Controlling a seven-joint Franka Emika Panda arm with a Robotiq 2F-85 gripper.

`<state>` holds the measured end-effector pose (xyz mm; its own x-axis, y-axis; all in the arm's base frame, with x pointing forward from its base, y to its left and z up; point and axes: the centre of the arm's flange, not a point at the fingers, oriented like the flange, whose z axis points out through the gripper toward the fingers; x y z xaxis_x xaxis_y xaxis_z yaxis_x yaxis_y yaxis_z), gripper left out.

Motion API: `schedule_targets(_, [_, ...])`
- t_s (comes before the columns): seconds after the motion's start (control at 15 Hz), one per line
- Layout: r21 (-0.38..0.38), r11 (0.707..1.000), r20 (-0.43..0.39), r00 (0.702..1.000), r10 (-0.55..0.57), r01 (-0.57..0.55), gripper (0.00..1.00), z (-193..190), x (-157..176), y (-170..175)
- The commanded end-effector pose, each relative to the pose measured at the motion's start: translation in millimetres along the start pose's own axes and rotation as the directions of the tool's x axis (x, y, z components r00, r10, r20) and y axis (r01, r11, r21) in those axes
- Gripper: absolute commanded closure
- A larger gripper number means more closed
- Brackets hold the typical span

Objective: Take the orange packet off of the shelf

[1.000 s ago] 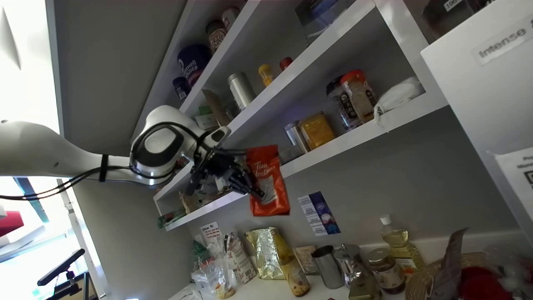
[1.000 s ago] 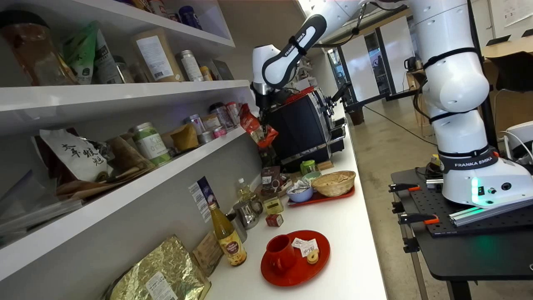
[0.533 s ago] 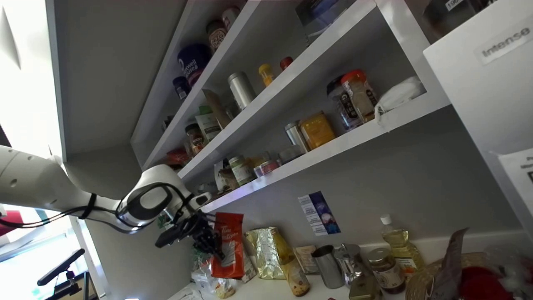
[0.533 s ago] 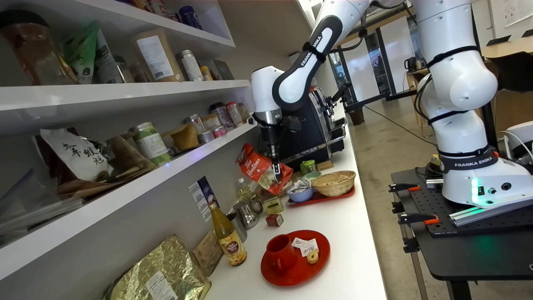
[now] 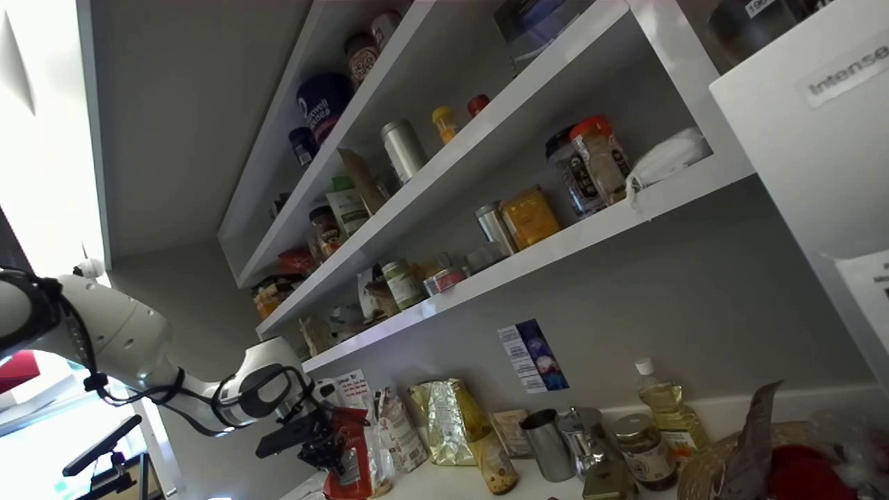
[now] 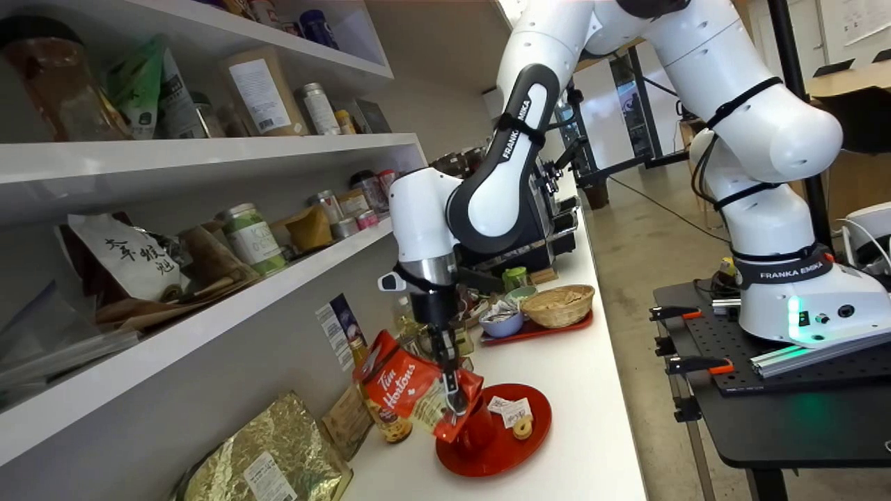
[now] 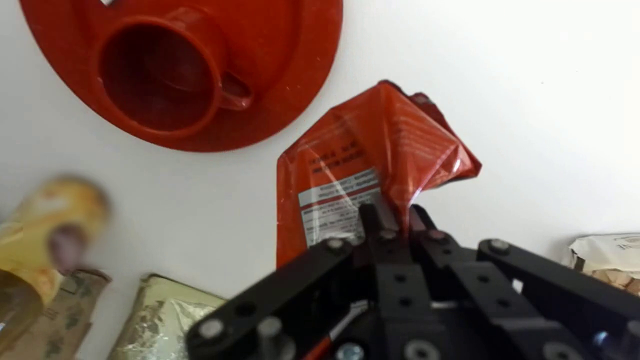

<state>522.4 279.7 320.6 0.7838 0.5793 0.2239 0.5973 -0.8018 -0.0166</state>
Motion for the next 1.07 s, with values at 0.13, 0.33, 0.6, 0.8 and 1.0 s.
schedule_targets(0.13, [0.018,0.995,-0.081,0.992,-0.094,0.096,0.99,67,58,-29])
schedule_targets(0.33, [0.027,0.99,-0.096,0.986,-0.136,0.14,0.99,101,70,-50])
schedule_targets(0.6, [-0.002,0.981,-0.128,0.973,-0.194,0.196,0.99,140,83,-76])
schedule_targets(0.8, [-0.037,0.981,-0.191,0.962,-0.196,0.192,0.99,154,94,-84])
schedule_targets(1.0, [-0.047,0.985,-0.246,0.953,-0.175,0.168,0.99,162,99,-86])
